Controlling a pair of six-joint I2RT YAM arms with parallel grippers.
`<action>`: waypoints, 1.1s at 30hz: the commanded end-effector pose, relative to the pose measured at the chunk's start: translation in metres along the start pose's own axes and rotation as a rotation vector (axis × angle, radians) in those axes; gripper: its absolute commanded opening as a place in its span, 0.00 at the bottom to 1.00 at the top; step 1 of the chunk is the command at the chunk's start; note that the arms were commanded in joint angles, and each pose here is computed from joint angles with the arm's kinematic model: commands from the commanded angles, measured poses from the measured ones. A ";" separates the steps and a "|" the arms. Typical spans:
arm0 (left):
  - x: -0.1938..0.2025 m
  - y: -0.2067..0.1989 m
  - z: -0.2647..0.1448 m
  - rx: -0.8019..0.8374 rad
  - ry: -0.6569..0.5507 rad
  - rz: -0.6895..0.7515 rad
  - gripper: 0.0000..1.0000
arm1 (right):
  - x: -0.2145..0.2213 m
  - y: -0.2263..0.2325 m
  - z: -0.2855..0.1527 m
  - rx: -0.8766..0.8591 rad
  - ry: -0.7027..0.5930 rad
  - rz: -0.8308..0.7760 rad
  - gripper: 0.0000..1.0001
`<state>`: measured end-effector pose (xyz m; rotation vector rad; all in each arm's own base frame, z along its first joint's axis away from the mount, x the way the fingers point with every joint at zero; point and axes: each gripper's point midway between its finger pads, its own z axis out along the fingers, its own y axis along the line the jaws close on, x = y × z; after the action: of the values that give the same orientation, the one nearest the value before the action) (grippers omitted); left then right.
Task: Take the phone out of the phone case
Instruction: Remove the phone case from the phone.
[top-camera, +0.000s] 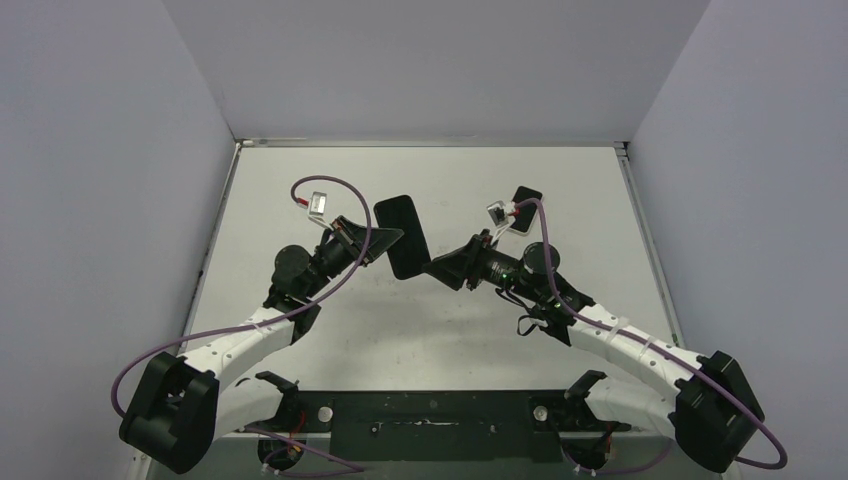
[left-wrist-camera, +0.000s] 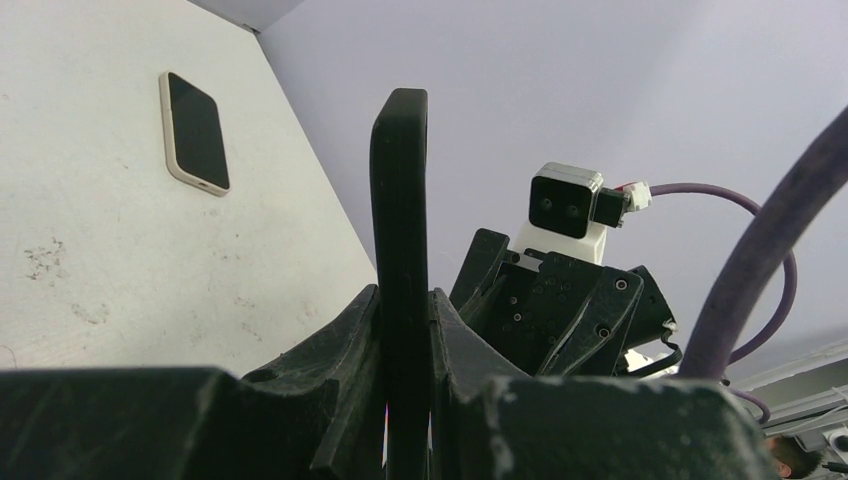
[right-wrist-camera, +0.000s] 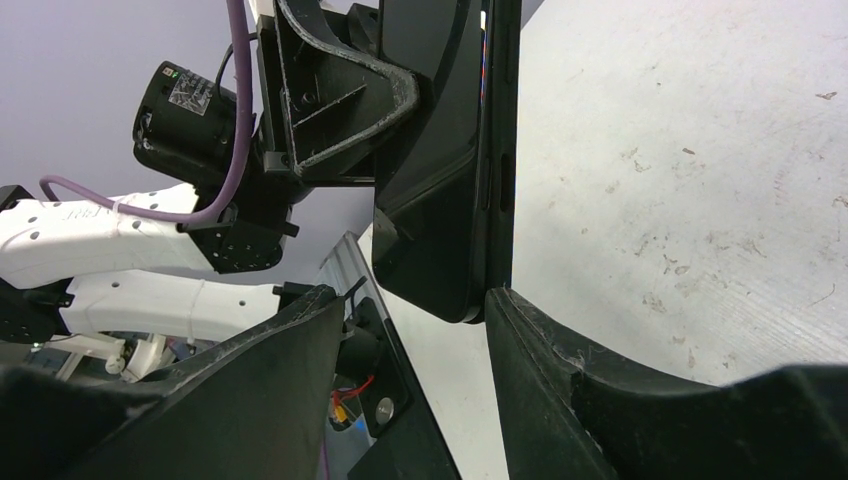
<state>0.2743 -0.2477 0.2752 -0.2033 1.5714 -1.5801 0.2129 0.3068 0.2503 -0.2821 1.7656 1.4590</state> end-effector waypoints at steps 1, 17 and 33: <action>-0.021 -0.039 0.006 0.123 -0.062 0.082 0.00 | -0.011 0.028 0.004 -0.106 -0.020 -0.025 0.54; -0.017 -0.053 0.003 0.180 -0.055 0.031 0.00 | 0.004 0.018 0.012 -0.108 0.025 0.006 0.54; 0.003 -0.065 -0.004 0.234 -0.031 -0.057 0.00 | -0.007 0.034 0.019 -0.212 -0.020 0.013 0.51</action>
<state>0.2790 -0.2419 0.2895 -0.2626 1.4790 -1.5860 0.2170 0.3219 0.2479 -0.2909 1.7413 1.5490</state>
